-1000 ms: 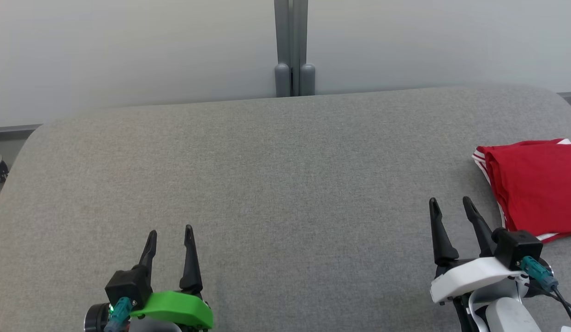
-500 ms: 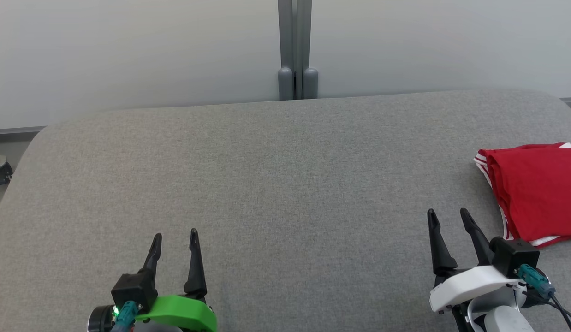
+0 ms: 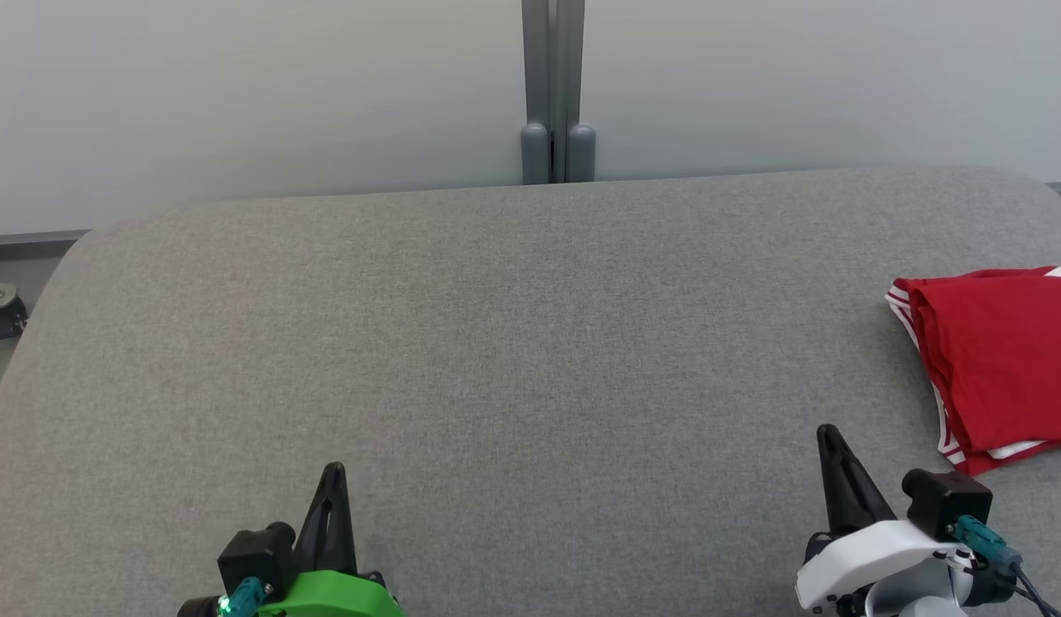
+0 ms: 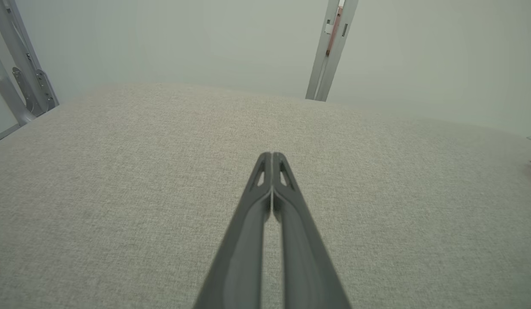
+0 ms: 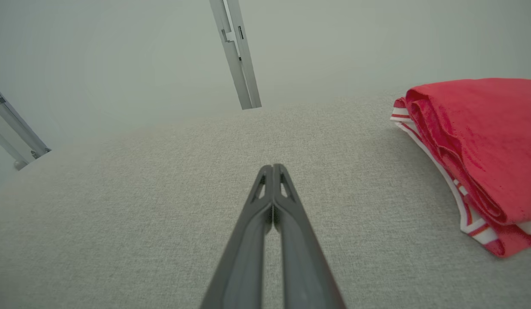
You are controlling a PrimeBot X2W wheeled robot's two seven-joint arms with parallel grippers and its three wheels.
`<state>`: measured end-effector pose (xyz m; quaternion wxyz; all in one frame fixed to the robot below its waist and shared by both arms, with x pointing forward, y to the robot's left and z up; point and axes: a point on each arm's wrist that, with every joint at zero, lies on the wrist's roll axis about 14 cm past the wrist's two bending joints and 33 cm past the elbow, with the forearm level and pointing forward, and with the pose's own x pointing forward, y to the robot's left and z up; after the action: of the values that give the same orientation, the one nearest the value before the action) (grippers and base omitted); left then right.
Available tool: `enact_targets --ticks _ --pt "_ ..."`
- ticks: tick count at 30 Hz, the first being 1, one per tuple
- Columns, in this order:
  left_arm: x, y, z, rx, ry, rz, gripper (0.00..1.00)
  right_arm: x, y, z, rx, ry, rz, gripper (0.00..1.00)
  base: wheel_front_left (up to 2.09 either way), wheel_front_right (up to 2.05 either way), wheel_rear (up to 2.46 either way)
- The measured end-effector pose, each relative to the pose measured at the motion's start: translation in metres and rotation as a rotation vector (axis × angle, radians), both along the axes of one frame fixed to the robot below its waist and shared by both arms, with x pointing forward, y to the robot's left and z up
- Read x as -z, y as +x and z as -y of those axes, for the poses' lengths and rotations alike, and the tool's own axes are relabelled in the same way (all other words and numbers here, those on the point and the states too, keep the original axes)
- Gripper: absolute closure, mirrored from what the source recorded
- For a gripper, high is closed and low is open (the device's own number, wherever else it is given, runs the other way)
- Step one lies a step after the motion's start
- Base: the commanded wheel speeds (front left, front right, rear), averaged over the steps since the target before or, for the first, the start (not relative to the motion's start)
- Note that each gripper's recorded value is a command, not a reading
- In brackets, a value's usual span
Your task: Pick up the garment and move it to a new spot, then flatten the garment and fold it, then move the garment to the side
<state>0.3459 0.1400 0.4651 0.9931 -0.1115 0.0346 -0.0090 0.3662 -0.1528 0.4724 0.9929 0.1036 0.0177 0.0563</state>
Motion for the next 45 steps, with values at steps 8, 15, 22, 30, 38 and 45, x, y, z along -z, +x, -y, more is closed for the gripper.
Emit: enact_targets --ticks 8,15,22,30,38,45 --pt "0.006 0.001 -0.009 -0.042 -0.139 -0.050 1.00 0.005 0.000 0.009 0.048 0.137 -0.043 1.00 0.00 0.00 0.00" --pt "0.008 0.002 -0.016 -0.070 -0.255 -0.075 1.00 0.004 0.001 0.015 0.081 0.250 -0.062 1.00 0.00 0.00 0.00" --pt "0.008 0.006 -0.021 -0.090 -0.367 -0.091 1.00 0.003 0.003 0.020 0.106 0.359 -0.075 1.00 0.00 0.00 0.00" --pt "0.007 0.009 -0.026 -0.108 -0.480 -0.101 1.00 0.000 0.006 0.024 0.127 0.475 -0.084 1.00 0.00 0.00 0.00" --pt "0.004 0.013 -0.030 -0.118 -0.583 -0.100 1.00 -0.001 0.008 0.028 0.144 0.576 -0.093 1.00 0.00 0.00 0.00" --pt "0.001 0.016 -0.035 -0.128 -0.673 -0.097 1.00 -0.004 0.010 0.031 0.153 0.670 -0.096 1.00 0.00 0.00 0.00"
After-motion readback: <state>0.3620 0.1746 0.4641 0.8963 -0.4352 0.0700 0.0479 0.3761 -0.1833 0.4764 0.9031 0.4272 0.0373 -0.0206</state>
